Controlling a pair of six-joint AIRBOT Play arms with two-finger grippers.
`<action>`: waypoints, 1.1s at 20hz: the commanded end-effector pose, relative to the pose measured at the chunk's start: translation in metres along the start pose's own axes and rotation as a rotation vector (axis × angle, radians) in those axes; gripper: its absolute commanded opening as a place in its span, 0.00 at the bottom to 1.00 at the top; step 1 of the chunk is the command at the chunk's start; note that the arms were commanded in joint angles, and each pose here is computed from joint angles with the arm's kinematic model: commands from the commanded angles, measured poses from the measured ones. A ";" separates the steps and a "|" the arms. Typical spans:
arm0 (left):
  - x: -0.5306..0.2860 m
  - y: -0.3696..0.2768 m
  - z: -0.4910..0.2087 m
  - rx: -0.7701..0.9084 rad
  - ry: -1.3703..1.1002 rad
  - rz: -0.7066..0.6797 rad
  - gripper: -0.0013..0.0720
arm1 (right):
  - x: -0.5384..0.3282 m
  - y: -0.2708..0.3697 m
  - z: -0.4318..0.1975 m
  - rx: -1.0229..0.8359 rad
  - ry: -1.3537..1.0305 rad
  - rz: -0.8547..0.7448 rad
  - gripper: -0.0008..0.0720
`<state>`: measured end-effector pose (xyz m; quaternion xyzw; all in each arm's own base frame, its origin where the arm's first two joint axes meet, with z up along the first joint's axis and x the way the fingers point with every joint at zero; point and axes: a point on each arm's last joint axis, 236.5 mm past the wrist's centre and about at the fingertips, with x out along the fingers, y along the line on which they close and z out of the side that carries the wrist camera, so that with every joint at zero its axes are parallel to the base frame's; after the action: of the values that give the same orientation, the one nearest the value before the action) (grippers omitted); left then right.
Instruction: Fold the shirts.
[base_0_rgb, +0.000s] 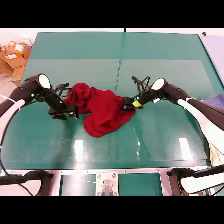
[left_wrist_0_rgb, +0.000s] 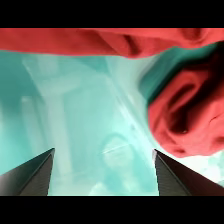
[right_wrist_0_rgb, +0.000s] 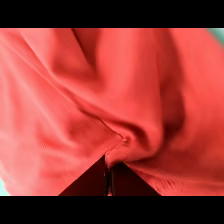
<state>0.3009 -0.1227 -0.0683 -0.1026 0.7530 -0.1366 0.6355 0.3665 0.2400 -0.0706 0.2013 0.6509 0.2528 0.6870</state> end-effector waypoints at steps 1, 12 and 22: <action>0.012 -0.042 -0.003 0.023 -0.009 -0.205 0.99 | -0.019 0.009 0.022 -0.006 -0.034 0.037 0.03; 0.079 -0.115 -0.023 0.045 -0.089 -0.382 0.12 | -0.026 0.000 0.033 0.033 -0.070 0.031 0.03; -0.035 -0.040 -0.028 0.037 -0.242 -0.222 0.05 | -0.191 -0.047 0.051 0.142 -0.341 -0.002 0.03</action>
<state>0.2726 -0.1775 -0.0478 -0.1954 0.6781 -0.2346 0.6685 0.4249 0.1227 0.0263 0.2741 0.5587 0.1840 0.7608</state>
